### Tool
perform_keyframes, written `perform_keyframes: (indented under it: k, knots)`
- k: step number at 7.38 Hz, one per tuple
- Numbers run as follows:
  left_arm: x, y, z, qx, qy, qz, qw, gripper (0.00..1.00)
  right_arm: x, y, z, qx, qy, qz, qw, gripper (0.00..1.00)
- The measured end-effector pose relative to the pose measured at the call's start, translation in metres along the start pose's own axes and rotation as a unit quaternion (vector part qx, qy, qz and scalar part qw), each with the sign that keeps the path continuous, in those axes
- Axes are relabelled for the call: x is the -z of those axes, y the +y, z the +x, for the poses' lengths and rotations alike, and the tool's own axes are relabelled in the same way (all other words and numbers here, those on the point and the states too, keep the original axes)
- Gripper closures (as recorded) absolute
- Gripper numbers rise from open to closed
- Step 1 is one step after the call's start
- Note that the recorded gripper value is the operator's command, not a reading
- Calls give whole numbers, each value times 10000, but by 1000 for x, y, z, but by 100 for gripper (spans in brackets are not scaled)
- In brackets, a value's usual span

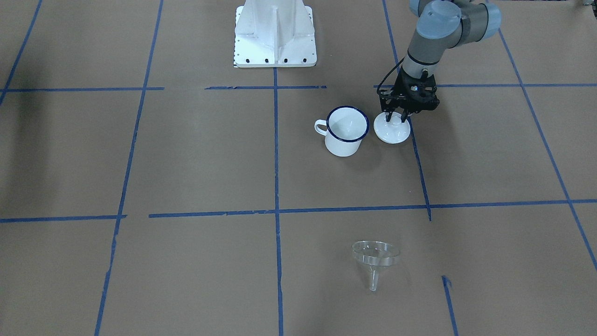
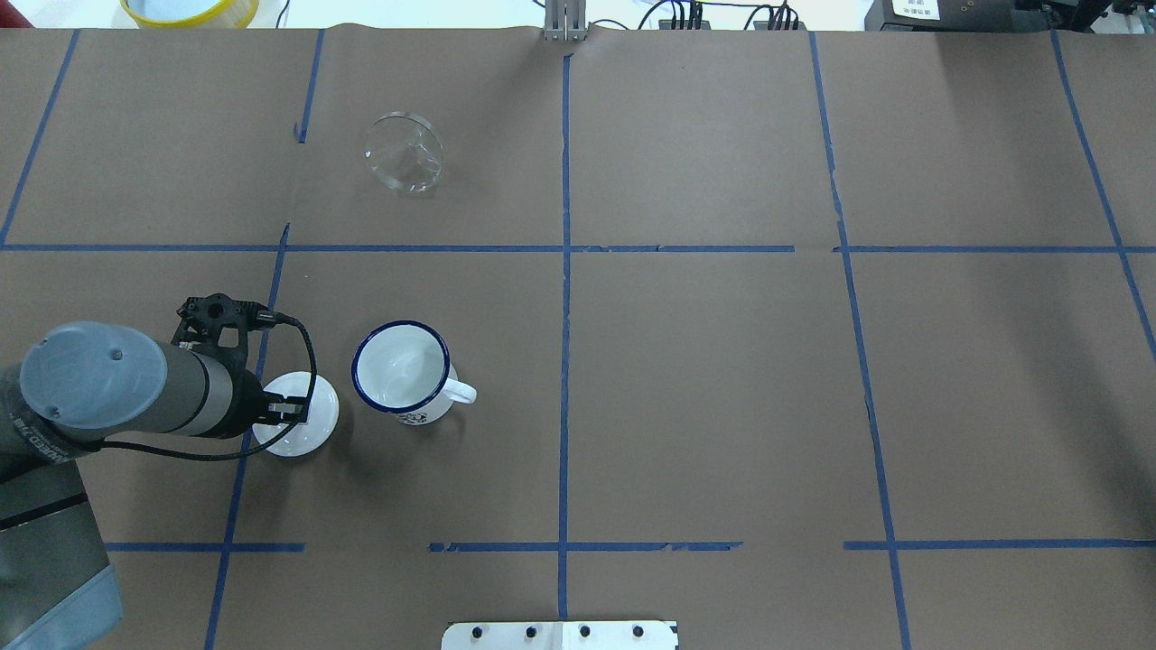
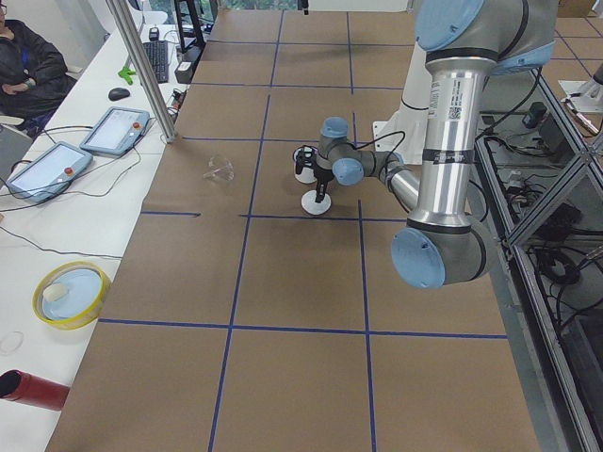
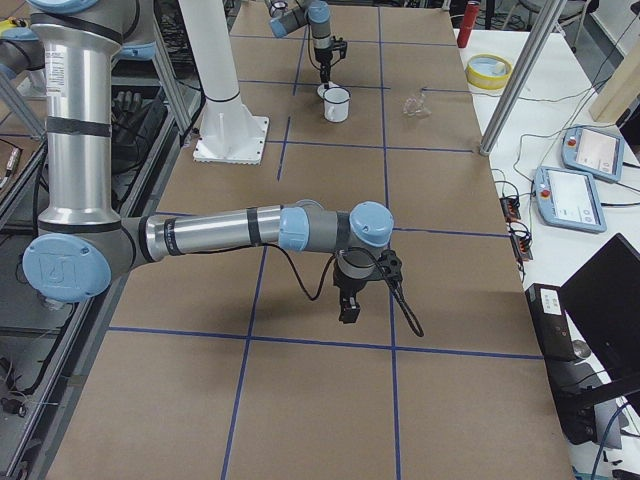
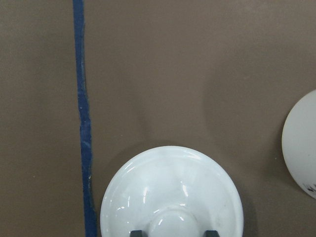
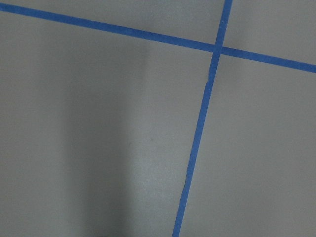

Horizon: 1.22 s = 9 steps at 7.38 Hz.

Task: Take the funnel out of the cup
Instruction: 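Lower the left gripper and grasp the white lid by its knob, then lift the white lid off the table with the left gripper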

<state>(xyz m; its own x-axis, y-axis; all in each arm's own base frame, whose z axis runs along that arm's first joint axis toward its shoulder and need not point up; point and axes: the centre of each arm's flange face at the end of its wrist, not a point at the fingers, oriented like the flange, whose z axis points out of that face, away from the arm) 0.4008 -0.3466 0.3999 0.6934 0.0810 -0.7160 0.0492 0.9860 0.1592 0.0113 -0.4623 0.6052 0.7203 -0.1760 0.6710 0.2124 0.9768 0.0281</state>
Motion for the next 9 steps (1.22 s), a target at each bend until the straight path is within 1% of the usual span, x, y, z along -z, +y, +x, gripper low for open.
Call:
perform_keyframes:
  k: [4, 7, 8, 9]
  knots:
    - [6, -14, -7, 110, -30, 113, 9999, 31, 0, 0, 0, -1, 0, -1, 10000, 0]
    - [2, -18, -2, 112, -15, 120, 9999, 31, 0, 0, 0, -2, 0, -2, 10000, 0]
    - [0, -20, 0, 116, -21, 116, 9999, 33, 0, 0, 0, -2, -1, -2, 10000, 0]
    - [-2, -21, 1, 120, -22, 113, 9999, 48, 0, 0, 0, -1, 0, -1, 10000, 0]
